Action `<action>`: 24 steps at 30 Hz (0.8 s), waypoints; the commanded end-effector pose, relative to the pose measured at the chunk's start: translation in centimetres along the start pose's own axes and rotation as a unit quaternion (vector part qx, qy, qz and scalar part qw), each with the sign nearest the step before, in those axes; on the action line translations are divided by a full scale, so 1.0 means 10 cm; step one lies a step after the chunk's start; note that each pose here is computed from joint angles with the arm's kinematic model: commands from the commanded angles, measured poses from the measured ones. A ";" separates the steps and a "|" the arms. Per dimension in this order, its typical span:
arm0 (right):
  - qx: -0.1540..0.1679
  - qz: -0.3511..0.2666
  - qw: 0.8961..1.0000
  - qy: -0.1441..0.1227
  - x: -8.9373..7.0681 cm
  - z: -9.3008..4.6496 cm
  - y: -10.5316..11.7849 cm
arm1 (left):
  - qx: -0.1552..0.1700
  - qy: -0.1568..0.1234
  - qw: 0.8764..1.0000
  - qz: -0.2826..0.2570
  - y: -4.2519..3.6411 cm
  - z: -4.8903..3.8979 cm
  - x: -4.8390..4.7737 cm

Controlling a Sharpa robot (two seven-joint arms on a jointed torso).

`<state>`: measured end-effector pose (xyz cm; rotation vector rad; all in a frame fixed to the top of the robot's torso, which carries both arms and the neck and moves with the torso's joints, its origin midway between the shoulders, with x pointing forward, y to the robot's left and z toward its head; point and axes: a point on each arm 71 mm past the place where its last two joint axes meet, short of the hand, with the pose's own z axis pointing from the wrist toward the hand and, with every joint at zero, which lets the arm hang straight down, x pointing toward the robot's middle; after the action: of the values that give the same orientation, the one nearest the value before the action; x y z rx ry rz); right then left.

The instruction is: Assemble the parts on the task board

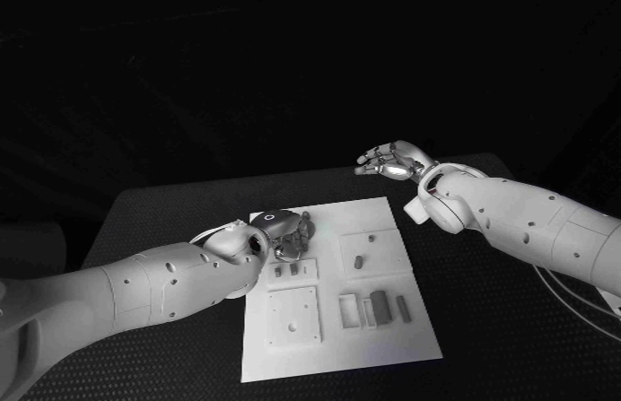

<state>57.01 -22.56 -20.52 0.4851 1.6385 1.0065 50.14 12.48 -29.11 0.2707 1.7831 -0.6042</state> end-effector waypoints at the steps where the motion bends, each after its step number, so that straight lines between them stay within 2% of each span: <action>1: -0.006 -0.001 1.000 0.008 0.02 0.00 0.01 | 0.009 0.000 1.000 -0.007 -0.045 0.010 0.002; 16: -0.006 0.000 1.000 0.008 0.02 0.00 0.01 | -0.005 0.033 0.999 -0.004 -0.025 0.045 0.069; 24: -0.006 0.000 1.000 0.008 0.02 0.00 0.01 | -0.012 0.040 0.999 -0.003 -0.012 0.051 0.098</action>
<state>57.00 -22.54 -20.51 0.4847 1.6390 1.0074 50.43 12.01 -29.53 0.2728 1.8236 -0.5938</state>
